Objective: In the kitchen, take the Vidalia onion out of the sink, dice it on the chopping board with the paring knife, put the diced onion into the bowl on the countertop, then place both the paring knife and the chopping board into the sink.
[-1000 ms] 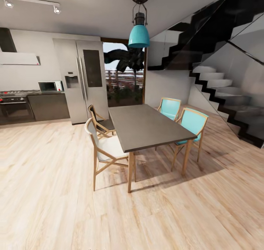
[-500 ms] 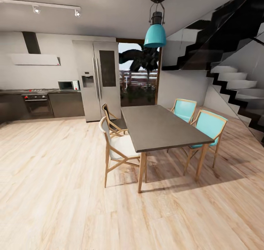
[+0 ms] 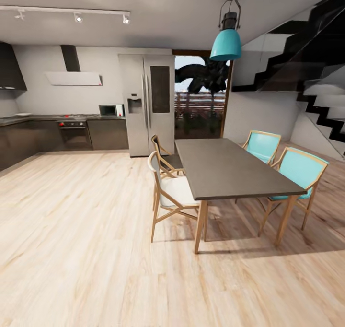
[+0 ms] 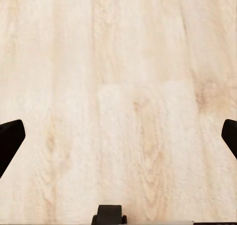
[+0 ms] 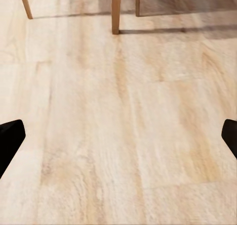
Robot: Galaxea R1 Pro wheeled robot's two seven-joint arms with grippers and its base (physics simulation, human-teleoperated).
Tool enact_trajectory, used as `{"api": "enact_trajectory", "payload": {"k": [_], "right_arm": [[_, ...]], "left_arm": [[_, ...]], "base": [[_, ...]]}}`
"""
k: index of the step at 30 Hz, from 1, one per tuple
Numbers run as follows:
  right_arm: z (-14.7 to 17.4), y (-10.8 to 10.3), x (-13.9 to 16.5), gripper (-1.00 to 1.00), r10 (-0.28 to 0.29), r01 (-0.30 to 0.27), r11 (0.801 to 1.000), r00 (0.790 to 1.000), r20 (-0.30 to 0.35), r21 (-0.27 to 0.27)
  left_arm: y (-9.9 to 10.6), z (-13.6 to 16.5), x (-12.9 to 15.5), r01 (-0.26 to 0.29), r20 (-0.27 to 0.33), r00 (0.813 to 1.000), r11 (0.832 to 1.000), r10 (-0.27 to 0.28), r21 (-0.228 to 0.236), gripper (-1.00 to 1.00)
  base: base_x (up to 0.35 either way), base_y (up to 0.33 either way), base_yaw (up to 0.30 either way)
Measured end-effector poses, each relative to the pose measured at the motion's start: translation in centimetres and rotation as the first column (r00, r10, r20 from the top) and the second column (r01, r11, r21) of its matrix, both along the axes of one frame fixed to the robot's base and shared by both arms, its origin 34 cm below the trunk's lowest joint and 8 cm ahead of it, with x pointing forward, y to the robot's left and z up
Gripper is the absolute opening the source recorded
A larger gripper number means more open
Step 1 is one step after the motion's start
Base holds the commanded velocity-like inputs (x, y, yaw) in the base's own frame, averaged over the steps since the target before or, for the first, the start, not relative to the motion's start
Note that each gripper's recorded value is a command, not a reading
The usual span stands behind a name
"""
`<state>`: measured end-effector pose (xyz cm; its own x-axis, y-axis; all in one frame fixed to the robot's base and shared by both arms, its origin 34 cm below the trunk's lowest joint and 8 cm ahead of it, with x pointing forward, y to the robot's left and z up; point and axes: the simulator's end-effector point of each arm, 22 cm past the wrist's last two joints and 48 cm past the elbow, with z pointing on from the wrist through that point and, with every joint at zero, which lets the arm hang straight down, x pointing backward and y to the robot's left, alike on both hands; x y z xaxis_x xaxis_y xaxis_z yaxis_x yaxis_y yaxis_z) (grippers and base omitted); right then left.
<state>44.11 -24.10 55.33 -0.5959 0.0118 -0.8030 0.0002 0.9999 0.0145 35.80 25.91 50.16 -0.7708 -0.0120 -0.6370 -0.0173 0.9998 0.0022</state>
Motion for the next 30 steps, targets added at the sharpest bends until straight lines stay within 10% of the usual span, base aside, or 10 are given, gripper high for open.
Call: {"api": "enact_trajectory", "payload": {"k": [30], "right_arm": [[-0.41, 0.06, -0.37, 1.00, 0.002, -0.002, 1.000, 1.000, -0.014, 0.000]], "left_arm": [[0.03, -0.26, -0.43, -0.002, -0.013, 1.000, 1.000, 0.002, -0.001, 1.00]], "base": [[0.042, 0.041, 0.250]]}}
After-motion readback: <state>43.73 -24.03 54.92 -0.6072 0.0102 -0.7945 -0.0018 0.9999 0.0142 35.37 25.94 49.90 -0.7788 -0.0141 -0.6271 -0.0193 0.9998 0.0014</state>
